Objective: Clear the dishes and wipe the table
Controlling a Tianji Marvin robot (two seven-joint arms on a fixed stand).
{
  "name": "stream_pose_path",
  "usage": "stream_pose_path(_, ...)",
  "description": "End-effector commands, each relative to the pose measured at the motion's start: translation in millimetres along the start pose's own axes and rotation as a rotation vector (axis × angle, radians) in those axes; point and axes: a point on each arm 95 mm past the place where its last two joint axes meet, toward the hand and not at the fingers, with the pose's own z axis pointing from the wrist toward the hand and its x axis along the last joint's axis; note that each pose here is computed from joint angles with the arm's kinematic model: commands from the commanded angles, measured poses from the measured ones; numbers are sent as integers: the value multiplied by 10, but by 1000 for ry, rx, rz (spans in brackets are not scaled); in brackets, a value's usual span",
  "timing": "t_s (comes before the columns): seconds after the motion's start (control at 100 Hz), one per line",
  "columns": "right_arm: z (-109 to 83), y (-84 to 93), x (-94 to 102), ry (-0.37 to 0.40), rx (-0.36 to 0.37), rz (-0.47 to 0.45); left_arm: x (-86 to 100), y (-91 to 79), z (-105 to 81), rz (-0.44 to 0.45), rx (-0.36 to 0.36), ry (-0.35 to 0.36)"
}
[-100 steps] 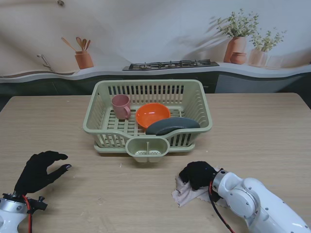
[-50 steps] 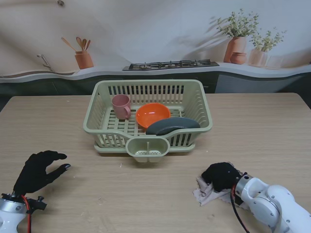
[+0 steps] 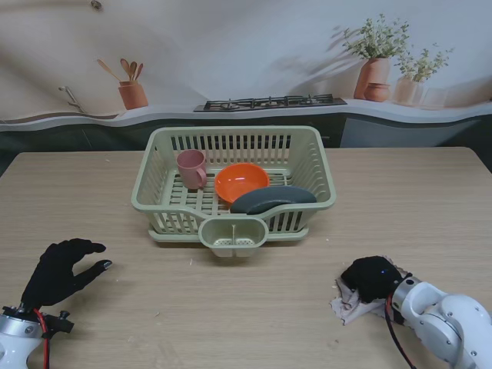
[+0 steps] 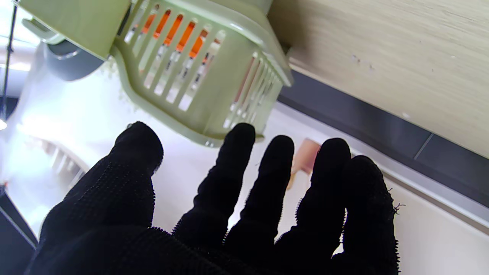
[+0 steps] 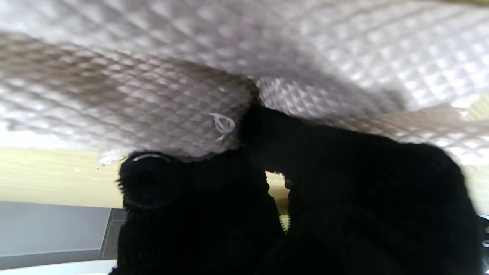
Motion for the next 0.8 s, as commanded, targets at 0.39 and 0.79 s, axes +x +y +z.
stream_pose_path(0.39, 436, -63, 950, 172, 142, 52, 21, 21, -9, -3, -6, -5)
stream_pose_path(0.79, 550, -30, 1117, 202, 151, 53, 17, 16, -13, -4, -3, -5)
